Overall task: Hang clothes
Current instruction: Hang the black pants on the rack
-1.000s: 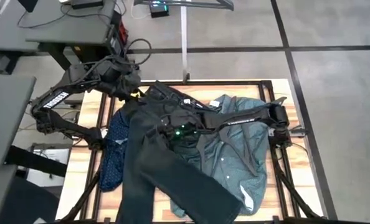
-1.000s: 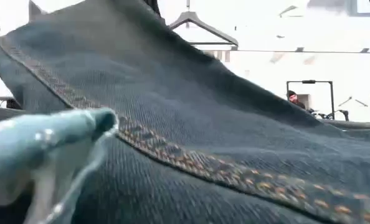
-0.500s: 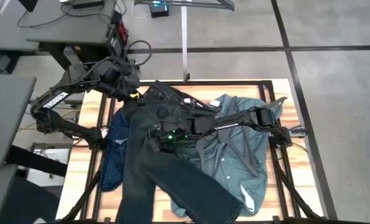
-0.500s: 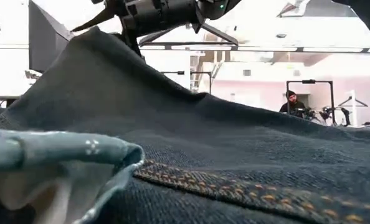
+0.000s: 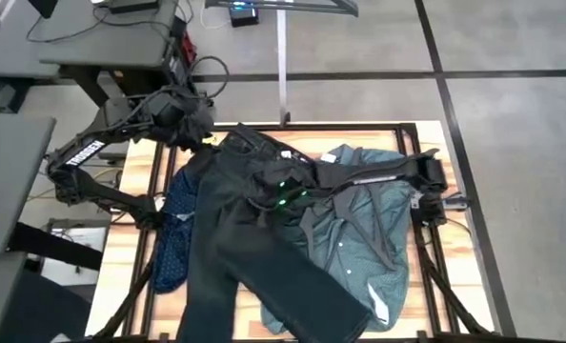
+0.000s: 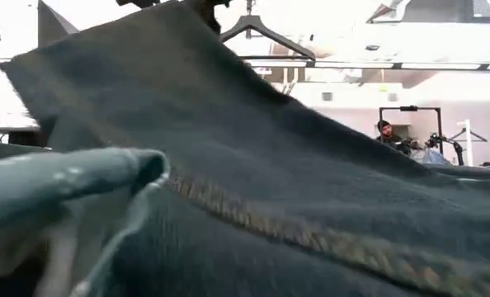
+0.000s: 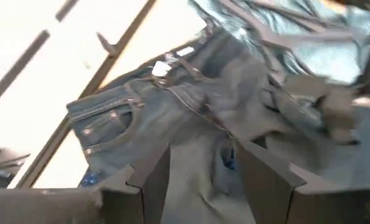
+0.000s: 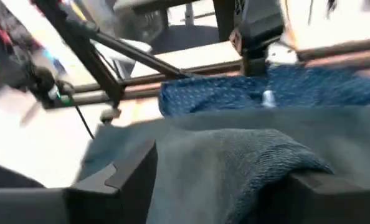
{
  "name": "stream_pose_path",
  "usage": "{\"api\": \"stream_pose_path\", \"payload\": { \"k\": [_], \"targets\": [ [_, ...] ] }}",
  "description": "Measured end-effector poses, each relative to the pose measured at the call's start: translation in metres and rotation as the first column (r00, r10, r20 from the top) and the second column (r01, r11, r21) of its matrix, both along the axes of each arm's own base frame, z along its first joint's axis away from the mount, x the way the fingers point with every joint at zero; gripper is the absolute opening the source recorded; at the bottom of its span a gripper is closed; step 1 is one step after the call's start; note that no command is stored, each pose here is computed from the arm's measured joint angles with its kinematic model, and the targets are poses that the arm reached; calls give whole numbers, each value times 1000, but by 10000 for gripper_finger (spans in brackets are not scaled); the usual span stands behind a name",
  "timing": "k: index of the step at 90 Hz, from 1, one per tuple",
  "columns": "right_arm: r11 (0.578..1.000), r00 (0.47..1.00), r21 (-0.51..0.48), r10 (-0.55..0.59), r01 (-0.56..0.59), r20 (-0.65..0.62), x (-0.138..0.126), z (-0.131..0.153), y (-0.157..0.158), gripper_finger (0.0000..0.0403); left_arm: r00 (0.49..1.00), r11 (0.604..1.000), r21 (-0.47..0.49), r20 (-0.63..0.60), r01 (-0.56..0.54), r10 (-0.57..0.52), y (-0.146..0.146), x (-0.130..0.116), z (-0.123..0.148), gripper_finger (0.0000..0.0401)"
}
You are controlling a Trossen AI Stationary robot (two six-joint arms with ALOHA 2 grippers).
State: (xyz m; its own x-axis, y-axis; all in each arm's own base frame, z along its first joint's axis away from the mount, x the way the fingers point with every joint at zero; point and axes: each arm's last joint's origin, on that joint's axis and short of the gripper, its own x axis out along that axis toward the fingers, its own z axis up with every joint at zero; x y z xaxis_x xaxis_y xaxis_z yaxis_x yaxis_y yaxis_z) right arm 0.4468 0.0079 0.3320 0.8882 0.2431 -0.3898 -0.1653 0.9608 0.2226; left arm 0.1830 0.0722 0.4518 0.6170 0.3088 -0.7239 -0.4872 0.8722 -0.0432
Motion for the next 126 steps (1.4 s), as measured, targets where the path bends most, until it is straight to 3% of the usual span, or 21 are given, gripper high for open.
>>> {"api": "stream_pose_path", "payload": {
  "k": [9,17,24,33,47,54,77,92,109,117,126],
  "targets": [
    [1000,999,-17,-10,11,43,-2,8,-6,226,997,997,-33,32,-66,67,2,5,0,162],
    [999,999,15,-28,28,-19,-2,1,-12,225,988,986,-72,32,-151,154,4,7,-3,162],
    [997,997,60,54,-51,-52,-3,-4,-12,225,980,974,-115,4,-196,197,3,10,-9,162],
    [966,980,204,178,-157,-90,2,-13,-5,224,972,959,-163,-57,-233,227,0,12,-21,162],
    [941,933,335,166,-53,-319,14,-64,-1,223,951,924,-232,-123,-305,283,-6,15,-36,162],
    [933,920,355,180,-48,-348,12,-68,-5,223,942,911,-251,-161,-328,295,-11,13,-39,162],
    [941,842,326,247,-90,-480,-13,-65,-21,223,934,912,-230,-198,-341,299,-21,12,-41,162],
    [955,860,279,223,-98,-459,-48,-16,-22,223,954,943,-203,-201,-264,224,-29,14,-40,161],
    [998,819,54,21,12,-573,-95,12,14,223,981,980,-151,-164,-128,102,-57,11,-35,161],
    [991,801,69,-49,111,-597,-122,13,43,223,991,990,-110,-110,-91,79,-74,7,-30,161],
    [957,763,123,-130,264,-633,-146,-12,82,223,998,990,-132,-51,-47,41,-91,7,-27,161]
  ]
}}
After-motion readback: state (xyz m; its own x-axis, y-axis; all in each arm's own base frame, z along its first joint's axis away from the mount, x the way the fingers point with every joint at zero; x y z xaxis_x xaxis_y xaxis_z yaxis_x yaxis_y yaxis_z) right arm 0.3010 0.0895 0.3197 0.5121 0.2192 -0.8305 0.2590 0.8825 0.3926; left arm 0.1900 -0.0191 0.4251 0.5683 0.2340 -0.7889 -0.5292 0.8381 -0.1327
